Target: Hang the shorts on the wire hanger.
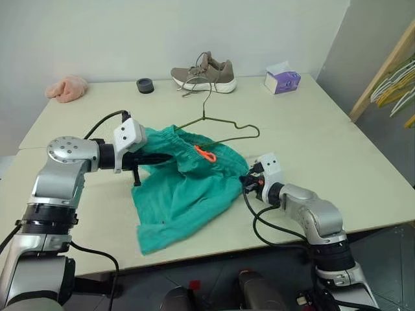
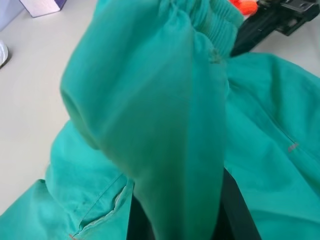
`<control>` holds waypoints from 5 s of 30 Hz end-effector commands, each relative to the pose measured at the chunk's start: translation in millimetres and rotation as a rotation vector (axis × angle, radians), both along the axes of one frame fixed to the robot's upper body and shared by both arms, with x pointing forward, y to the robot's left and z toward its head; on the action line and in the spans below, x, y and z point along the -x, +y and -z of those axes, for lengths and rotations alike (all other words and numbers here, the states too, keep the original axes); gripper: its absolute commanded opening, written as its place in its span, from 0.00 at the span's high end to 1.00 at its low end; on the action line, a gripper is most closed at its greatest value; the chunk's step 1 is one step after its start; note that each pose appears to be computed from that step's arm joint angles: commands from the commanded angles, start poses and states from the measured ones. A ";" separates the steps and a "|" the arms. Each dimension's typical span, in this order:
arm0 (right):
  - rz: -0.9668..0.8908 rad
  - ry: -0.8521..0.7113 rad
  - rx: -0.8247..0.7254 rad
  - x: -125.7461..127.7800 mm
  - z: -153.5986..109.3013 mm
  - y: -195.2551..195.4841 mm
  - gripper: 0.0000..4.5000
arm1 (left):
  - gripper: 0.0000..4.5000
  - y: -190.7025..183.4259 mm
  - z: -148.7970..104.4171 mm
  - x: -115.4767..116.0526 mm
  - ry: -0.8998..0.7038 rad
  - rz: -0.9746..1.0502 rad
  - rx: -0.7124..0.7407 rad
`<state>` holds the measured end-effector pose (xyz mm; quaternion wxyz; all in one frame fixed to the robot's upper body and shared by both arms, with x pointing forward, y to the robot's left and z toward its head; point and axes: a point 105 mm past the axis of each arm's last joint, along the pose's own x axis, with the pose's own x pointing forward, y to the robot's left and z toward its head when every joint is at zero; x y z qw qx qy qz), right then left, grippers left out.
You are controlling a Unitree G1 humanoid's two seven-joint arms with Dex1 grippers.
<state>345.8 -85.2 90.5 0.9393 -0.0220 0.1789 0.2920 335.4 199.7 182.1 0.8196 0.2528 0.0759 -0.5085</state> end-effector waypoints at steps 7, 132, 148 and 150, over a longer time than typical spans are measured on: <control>0.020 -0.132 0.085 -14.0 -33.1 -57.4 1.00 | 1.00 13.9 -19.3 25.9 0.056 0.024 -0.003; -0.611 0.035 0.346 25.2 -62.1 -33.7 1.00 | 0.29 18.8 -14.2 -34.9 -0.125 -0.240 0.212; 0.039 0.379 0.006 75.5 -13.3 -115.6 1.00 | 0.09 -51.7 -1.7 42.0 0.176 0.210 0.294; 0.189 0.399 -0.021 83.5 -10.8 -137.8 1.00 | 0.09 -69.2 -7.7 52.8 0.226 0.302 0.319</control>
